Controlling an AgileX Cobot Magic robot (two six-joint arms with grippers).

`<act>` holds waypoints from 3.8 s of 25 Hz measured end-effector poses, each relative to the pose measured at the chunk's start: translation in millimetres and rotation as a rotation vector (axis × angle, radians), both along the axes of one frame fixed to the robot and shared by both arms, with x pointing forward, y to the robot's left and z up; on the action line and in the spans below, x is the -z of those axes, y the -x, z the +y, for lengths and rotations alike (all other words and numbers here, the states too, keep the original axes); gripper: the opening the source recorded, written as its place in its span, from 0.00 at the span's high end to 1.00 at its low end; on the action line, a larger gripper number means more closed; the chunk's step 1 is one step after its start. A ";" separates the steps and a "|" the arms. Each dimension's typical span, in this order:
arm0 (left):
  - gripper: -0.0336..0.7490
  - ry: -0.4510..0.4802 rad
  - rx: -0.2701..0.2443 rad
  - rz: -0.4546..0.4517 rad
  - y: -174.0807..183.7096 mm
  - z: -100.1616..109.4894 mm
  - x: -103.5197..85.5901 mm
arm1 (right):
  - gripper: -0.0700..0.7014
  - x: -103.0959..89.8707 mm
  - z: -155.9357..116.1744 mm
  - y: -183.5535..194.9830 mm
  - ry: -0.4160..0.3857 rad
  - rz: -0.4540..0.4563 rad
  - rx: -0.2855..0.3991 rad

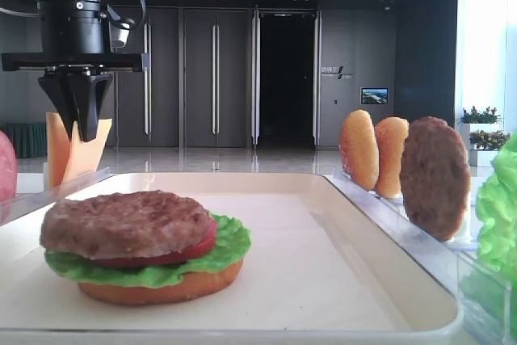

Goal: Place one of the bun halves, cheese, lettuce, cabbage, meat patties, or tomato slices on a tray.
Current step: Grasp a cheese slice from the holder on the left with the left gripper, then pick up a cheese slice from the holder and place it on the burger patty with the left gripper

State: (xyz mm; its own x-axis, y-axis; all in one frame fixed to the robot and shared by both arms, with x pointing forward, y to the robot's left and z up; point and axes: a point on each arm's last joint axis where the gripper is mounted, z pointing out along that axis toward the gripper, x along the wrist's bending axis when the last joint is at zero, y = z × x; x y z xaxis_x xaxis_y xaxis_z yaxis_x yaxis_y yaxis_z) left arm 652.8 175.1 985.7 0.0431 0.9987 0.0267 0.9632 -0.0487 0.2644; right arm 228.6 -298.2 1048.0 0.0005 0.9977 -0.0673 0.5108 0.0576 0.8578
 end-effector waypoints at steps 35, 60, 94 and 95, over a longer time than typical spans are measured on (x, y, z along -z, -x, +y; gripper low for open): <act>0.92 0.031 0.045 -0.025 49.5 13.4 -96.1 | 0.55 0.0 0.0 0.0 0.000 0.000 -0.001; 0.93 0.210 0.107 -0.225 270.7 60.7 -120.1 | 0.55 -0.1 0.0 0.0 0.000 -0.001 -0.001; 0.93 1.206 0.245 -0.038 219.9 10.9 -3.1 | 0.55 -0.2 0.0 -0.1 0.000 -0.003 -0.001; 0.93 1.202 0.256 -0.031 221.0 10.8 -1.8 | 0.55 -0.2 0.0 -0.1 0.000 -0.003 -0.001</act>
State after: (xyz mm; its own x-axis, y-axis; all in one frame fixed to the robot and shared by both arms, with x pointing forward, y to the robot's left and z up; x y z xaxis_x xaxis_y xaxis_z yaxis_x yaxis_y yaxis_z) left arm 431.8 186.0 987.5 0.2571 0.3520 -0.9000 0.9542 0.0548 0.2940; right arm 228.8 -298.2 1048.2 -0.0002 0.9977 -0.0674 0.5082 0.0581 0.8593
